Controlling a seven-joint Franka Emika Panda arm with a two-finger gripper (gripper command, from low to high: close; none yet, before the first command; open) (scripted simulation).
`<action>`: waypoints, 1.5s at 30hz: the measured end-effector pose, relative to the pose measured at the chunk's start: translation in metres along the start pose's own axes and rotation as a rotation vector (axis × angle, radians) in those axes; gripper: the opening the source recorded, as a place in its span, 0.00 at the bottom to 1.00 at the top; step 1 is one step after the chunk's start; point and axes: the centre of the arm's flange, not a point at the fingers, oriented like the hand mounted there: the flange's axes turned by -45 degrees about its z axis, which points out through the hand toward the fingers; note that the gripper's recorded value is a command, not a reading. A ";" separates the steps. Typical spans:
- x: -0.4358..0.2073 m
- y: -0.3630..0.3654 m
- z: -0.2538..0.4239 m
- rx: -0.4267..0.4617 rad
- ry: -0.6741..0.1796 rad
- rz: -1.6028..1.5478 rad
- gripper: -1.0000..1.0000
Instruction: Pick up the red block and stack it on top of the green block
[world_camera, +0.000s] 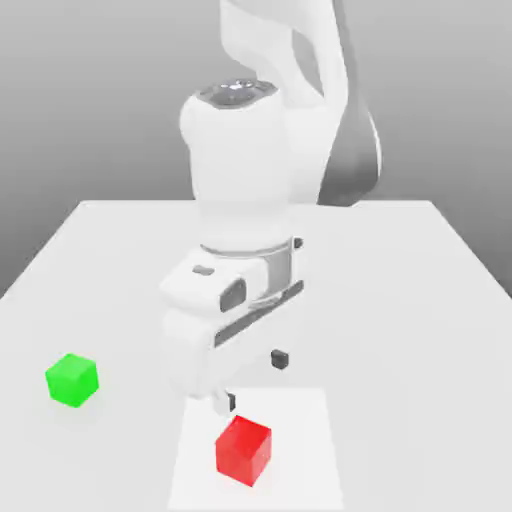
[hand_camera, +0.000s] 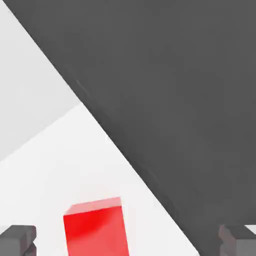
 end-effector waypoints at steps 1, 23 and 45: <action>-0.003 -0.002 0.014 0.009 -0.015 -0.024 0.50; -0.083 0.021 0.003 0.006 -0.041 0.118 0.00; -0.300 0.006 0.037 0.011 -0.032 0.584 1.00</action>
